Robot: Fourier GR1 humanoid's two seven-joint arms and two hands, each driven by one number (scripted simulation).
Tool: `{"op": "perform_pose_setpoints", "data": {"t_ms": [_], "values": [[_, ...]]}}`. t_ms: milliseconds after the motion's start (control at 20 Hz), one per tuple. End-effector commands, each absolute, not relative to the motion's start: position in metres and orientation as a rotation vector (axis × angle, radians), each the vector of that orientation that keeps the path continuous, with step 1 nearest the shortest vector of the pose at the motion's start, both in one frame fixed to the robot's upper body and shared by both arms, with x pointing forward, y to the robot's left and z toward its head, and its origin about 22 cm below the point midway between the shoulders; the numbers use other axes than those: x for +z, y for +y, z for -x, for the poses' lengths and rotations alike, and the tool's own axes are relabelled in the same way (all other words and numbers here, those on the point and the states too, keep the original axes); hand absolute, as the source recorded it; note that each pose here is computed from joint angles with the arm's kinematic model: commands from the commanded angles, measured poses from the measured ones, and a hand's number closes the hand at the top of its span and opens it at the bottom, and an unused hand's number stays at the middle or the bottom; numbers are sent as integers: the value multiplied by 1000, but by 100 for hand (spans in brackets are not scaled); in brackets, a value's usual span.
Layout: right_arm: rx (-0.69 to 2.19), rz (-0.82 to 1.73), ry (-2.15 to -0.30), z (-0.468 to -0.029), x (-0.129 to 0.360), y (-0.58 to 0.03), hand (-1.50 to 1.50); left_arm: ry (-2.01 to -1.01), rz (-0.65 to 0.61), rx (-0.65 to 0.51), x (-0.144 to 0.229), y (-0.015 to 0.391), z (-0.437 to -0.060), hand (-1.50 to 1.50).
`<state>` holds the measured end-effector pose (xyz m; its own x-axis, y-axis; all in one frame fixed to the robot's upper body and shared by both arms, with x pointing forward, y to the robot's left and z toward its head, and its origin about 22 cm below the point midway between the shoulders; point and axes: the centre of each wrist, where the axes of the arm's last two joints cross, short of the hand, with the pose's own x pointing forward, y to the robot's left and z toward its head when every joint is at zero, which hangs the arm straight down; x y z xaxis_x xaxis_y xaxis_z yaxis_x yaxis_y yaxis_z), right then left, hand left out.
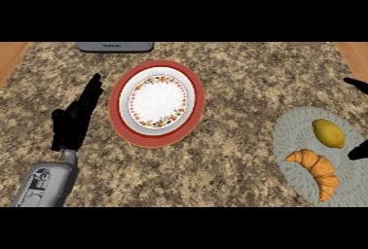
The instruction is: Pick the lemon from the placemat and place it in the plate
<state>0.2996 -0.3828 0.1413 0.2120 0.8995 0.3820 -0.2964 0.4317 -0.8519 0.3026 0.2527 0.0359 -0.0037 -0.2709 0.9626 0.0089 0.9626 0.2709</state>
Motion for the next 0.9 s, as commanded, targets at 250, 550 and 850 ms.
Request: {"op": "perform_pose_setpoints", "data": {"t_ms": [250,550,850], "values": [[1024,699,-885,-313,94,-384,-150,-1564,-226,-216,36,266,-307,0],[1048,693,-843,-324,66,-367,-150,-1563,-215,-217,43,257,-298,0],[1047,679,-825,-330,50,-396,-150,-1562,-210,-226,42,265,-295,0]]}}
